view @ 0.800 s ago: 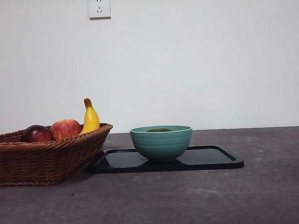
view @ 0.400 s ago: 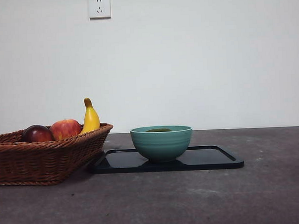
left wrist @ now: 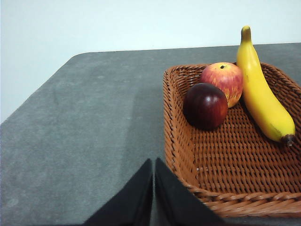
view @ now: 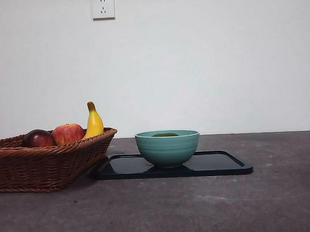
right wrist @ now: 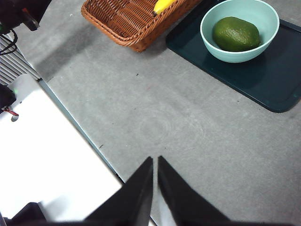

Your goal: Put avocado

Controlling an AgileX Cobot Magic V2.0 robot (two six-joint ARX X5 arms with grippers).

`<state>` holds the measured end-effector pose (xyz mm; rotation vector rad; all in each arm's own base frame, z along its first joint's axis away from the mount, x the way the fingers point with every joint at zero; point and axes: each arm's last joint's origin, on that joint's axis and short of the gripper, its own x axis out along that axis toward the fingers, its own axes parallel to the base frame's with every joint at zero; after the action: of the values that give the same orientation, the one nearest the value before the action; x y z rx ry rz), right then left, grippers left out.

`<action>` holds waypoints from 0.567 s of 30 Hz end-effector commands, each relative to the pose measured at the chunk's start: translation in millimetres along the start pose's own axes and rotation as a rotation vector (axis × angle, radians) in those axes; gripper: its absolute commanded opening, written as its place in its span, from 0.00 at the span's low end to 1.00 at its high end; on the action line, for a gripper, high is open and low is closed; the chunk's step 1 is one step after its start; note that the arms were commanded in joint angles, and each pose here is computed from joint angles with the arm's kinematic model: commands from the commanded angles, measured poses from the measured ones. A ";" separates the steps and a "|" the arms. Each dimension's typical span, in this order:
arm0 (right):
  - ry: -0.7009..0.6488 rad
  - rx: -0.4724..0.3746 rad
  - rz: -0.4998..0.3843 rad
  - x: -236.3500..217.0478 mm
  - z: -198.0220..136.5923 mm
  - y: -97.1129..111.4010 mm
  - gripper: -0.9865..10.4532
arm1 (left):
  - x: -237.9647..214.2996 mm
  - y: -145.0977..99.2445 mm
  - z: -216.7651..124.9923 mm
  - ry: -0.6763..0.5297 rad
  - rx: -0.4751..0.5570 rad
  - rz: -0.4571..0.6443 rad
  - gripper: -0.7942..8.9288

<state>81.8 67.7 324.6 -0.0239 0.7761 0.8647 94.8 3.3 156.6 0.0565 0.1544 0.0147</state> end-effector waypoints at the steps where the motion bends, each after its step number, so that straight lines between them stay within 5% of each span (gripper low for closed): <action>1: -0.013 -0.003 0.008 -1.4 2.8 1.5 0.09 | 2.0 0.0 -7.4 0.026 -0.008 0.004 0.09; 17: -0.051 -0.035 -0.028 -7.9 1.5 -1.5 0.09 | 2.0 0.0 -7.4 0.026 -0.008 0.004 0.09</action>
<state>81.0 62.5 326.3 -0.0154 0.7504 0.8377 94.8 3.3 156.6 0.0557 0.1544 0.0144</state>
